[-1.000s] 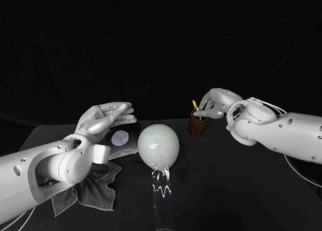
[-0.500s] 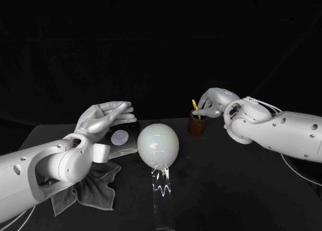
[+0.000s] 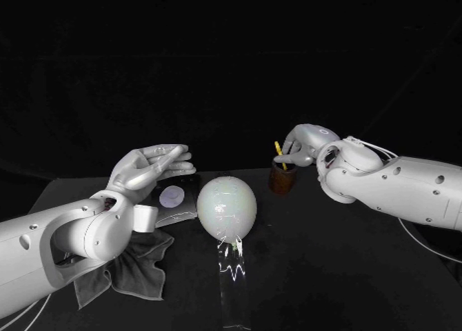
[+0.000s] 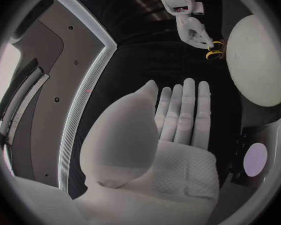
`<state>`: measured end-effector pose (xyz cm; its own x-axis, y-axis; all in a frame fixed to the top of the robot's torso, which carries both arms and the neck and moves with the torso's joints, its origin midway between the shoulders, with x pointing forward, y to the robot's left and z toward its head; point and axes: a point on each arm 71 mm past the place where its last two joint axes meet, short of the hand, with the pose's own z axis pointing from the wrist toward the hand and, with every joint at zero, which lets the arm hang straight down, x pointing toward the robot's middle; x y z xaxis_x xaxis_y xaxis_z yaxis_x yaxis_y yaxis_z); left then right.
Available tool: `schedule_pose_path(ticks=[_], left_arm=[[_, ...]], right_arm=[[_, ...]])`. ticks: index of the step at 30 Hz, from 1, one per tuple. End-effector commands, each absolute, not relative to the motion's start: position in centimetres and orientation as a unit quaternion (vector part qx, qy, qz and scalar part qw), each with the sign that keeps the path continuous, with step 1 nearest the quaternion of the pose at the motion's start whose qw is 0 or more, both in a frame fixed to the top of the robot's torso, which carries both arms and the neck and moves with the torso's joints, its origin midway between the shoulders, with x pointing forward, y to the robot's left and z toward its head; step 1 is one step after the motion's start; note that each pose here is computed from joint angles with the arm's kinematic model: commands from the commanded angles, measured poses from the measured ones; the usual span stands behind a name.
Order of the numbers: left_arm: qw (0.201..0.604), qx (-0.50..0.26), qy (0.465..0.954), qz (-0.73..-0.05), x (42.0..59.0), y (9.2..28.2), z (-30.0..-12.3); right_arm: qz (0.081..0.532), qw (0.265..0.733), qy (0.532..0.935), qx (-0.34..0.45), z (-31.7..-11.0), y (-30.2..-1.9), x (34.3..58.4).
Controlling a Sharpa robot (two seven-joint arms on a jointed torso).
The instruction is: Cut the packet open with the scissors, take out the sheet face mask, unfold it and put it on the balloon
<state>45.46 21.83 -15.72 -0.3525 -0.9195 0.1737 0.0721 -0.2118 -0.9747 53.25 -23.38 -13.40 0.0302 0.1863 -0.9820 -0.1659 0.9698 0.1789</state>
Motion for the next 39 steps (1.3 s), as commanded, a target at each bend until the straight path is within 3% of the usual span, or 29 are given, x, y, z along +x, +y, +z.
schedule_pose_path(ticks=[1, 22, 39], left_arm=[[0.373, -0.418, 0.497, -0.662, 45.4, 21.6, -15.5], [0.371, -0.420, 0.500, -0.660, 45.5, 21.7, -15.6], [0.370, -0.421, 0.502, -0.659, 45.7, 21.7, -15.7]], right_arm=[[0.106, 0.713, 0.693, -0.006, -13.8, -23.3, 53.3], [0.094, 0.726, 0.681, 0.013, -13.6, -24.4, 52.5], [0.144, 0.773, 0.615, 0.057, -12.1, -25.3, 51.8]])
